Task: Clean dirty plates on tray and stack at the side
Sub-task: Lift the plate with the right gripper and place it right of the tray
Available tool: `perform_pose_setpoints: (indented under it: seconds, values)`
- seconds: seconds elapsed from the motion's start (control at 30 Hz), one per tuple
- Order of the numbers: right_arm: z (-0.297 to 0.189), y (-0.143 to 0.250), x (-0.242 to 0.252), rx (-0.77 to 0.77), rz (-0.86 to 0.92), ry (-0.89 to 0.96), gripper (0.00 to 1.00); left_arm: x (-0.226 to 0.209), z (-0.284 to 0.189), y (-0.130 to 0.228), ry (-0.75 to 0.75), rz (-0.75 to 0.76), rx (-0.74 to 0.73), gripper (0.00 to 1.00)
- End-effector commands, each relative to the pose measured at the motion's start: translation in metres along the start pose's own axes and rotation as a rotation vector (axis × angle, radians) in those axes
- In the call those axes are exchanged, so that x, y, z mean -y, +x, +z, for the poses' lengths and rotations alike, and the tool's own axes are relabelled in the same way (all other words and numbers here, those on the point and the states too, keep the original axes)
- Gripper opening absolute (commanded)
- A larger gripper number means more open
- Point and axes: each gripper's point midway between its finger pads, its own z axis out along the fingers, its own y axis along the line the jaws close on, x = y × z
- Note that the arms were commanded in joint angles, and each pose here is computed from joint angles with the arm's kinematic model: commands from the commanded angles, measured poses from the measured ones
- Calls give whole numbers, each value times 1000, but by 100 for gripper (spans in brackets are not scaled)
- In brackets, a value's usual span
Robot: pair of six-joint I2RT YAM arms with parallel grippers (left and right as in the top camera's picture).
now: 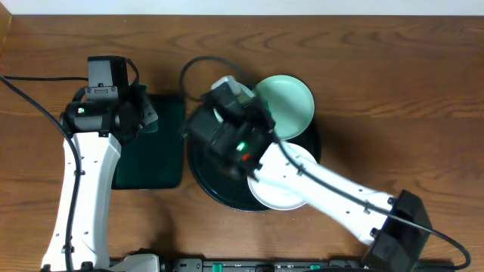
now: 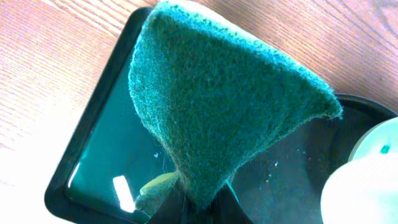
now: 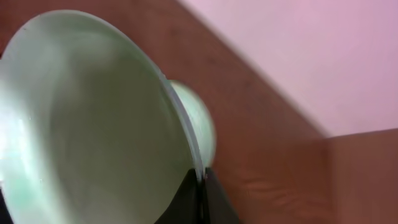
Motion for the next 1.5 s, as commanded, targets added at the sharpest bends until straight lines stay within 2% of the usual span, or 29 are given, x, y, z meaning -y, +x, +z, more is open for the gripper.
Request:
perform_pose_setpoints:
  seconds: [0.0,0.17,0.3,0.47,0.6,0.63,0.77,0.87,1.3,1.37,1.47]
  values:
    - [2,-2,6,-66,186,-282,1,-1,-6,-8,-4,11,29,7]
    - [13,-2,67,-113,445,-540,1,0,-6,-7,-3,7,26,7]
    - [37,23,131,-178,639,-558,1,0,-6,-7,-2,-18,27,7]
    - [76,96,209,-339,851,-435,1,0,-5,-7,-2,-17,28,7]
    - [107,171,241,-465,984,-325,1,0,-5,-7,-3,-17,28,7]
    - [120,204,246,-507,1041,-287,1,0,-5,-7,-3,-17,28,7]
    - [145,269,241,-553,1163,-242,1,0,-5,-7,-2,-18,28,7]
    - [157,291,231,-547,1190,-233,1,1,-5,-7,3,-16,29,7]
    - [176,324,189,-508,1155,-254,2,-1,3,-2,-6,-15,8,7]
    - [175,325,188,-515,1154,-251,7,-1,6,-1,-7,-15,-1,7]
    - [175,326,188,-518,1154,-250,21,-1,9,0,-10,-14,-11,7]
